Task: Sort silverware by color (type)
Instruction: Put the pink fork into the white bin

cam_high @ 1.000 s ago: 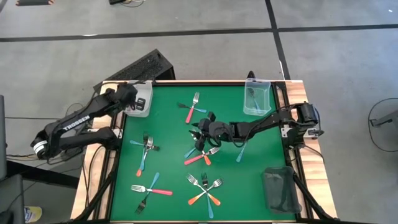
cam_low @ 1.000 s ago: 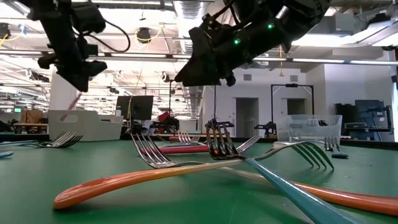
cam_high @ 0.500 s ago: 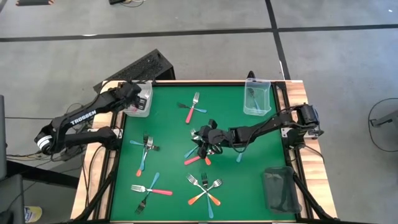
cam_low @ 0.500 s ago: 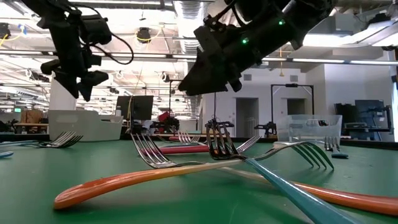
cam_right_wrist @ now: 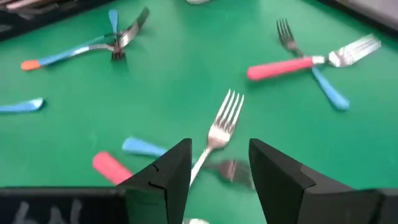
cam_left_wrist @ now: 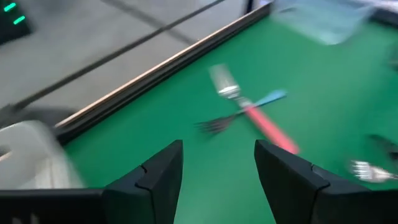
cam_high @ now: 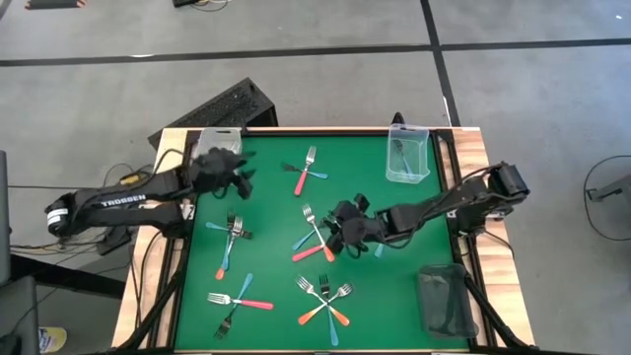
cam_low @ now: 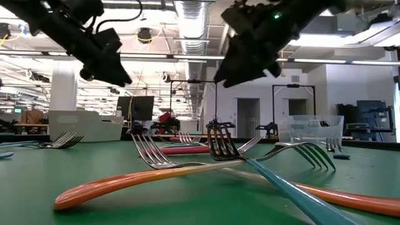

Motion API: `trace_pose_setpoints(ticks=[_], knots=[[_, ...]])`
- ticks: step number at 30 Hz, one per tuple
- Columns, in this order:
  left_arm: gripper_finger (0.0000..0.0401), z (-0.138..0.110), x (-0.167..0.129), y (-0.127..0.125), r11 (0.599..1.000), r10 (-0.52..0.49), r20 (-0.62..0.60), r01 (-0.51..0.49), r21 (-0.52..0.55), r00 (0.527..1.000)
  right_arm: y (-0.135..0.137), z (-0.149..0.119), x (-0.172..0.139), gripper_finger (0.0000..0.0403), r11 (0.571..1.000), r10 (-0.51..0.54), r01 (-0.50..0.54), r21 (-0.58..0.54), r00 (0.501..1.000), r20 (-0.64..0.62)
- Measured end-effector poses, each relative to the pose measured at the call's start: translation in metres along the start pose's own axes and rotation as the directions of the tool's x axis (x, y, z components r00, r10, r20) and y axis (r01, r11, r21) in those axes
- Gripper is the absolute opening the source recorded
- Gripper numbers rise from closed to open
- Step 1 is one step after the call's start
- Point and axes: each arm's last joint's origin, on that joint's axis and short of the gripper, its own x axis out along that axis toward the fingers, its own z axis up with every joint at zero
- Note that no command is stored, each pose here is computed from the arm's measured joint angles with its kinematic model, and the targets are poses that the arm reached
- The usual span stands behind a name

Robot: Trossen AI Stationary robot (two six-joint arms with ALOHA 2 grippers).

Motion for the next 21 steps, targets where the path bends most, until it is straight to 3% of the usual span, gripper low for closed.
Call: trace_pose_setpoints(ticks=[5, 11, 21], knots=[[0.0187, -0.020, 0.002, -0.021, 0.983, -0.170, 0.081, 0.163, 0.081, 0.982, 0.007, -0.019, -0.017, 0.0183, 0.998, -0.002, 0.009, 0.059, 0.994, -0.109], [0.0187, -0.041, -0.001, -0.041, 0.914, -0.388, 0.111, 0.367, 0.170, 0.915, 0.032, -0.041, -0.024, 0.0183, 0.986, 0.161, -0.149, 0.071, 0.962, -0.221], [0.0187, -0.054, -0.009, -0.058, 0.845, -0.501, 0.083, 0.466, 0.263, 0.861, 0.071, -0.078, -0.030, 0.0183, 0.919, 0.328, -0.372, -0.129, 0.905, -0.273]])
